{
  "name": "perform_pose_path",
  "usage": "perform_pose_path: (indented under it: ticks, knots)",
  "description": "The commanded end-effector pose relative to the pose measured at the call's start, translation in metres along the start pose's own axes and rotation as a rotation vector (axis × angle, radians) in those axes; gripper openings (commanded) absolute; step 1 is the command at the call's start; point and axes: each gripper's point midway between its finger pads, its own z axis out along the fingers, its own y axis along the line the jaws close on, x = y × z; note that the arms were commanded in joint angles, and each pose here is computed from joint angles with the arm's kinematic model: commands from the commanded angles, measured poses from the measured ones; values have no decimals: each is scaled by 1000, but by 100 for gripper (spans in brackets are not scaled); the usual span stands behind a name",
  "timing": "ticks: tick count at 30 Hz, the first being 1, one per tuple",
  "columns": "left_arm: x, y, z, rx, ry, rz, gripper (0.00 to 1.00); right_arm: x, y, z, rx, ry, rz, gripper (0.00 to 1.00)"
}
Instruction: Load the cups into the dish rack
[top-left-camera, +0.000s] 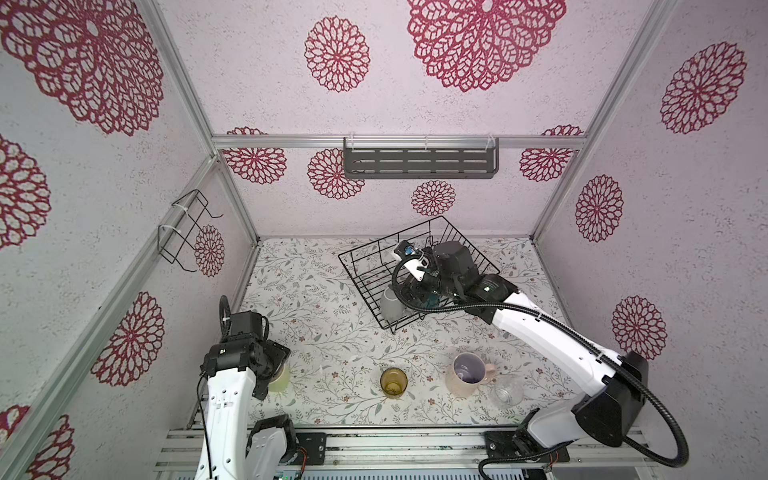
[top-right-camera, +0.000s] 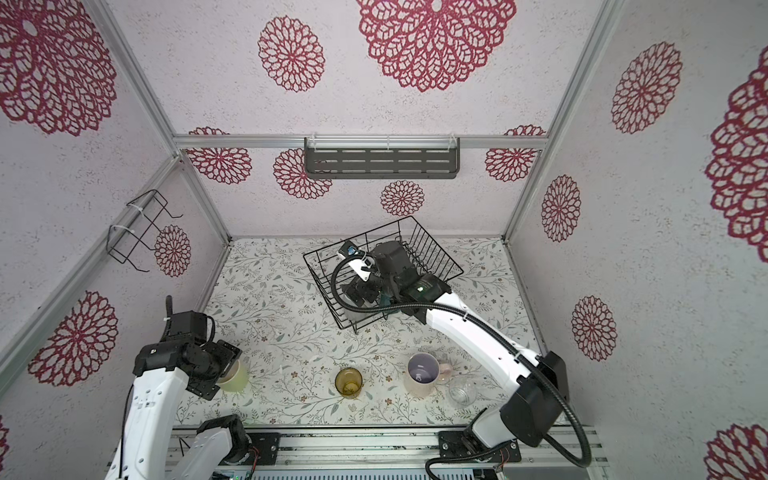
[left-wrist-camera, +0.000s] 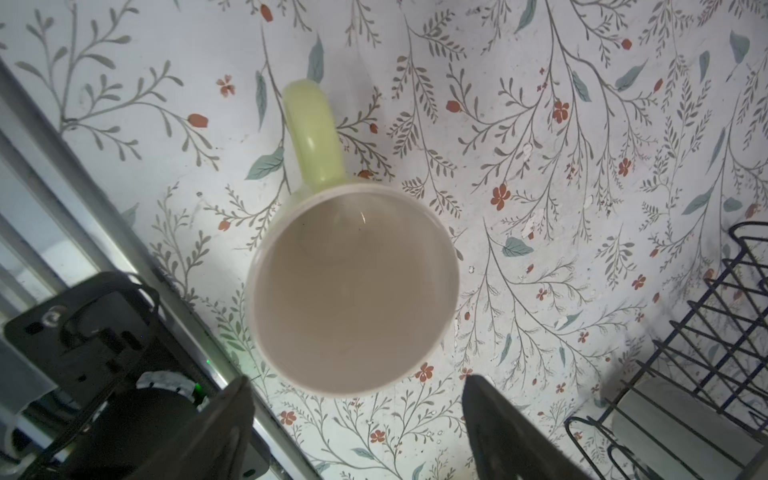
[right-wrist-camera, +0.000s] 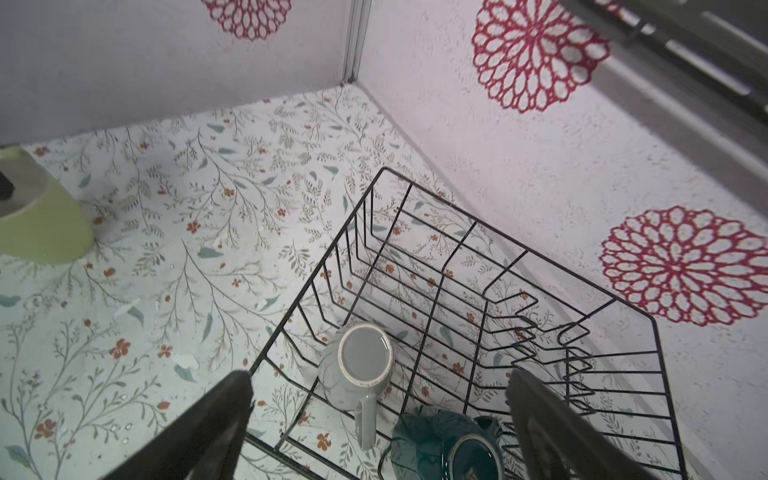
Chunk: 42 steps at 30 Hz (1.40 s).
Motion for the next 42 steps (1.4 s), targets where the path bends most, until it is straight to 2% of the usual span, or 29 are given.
perform_pose_path:
  ticks: [1, 6, 14, 21, 25, 29, 35, 42]
  knots:
    - [-8, -8, 5, -5, -39, -3, 83, -18, -4, -5, 26, -104, 56, 99]
    - [-5, -18, 23, -6, -8, 9, 83, -18, -9, -7, 52, -105, 117, 99]
    - [-5, -26, 46, -10, -3, 34, 83, -17, -2, -11, 19, -124, 147, 99]
    - [-3, -35, 58, -2, 32, 106, 81, -11, 2, -16, 9, -125, 160, 99]
    - [-11, -38, 47, -11, -4, 135, 81, -11, 1, -21, 18, -130, 152, 99]
    - [-22, -43, 22, -9, -45, 141, 82, -8, 2, -24, 18, -131, 151, 99]
    - [-37, -31, -19, -53, -138, 79, 83, -2, 2, -25, 23, -111, 143, 99]
    - [-32, -42, -30, 39, -129, 80, 84, 0, 2, -23, 19, -104, 137, 99]
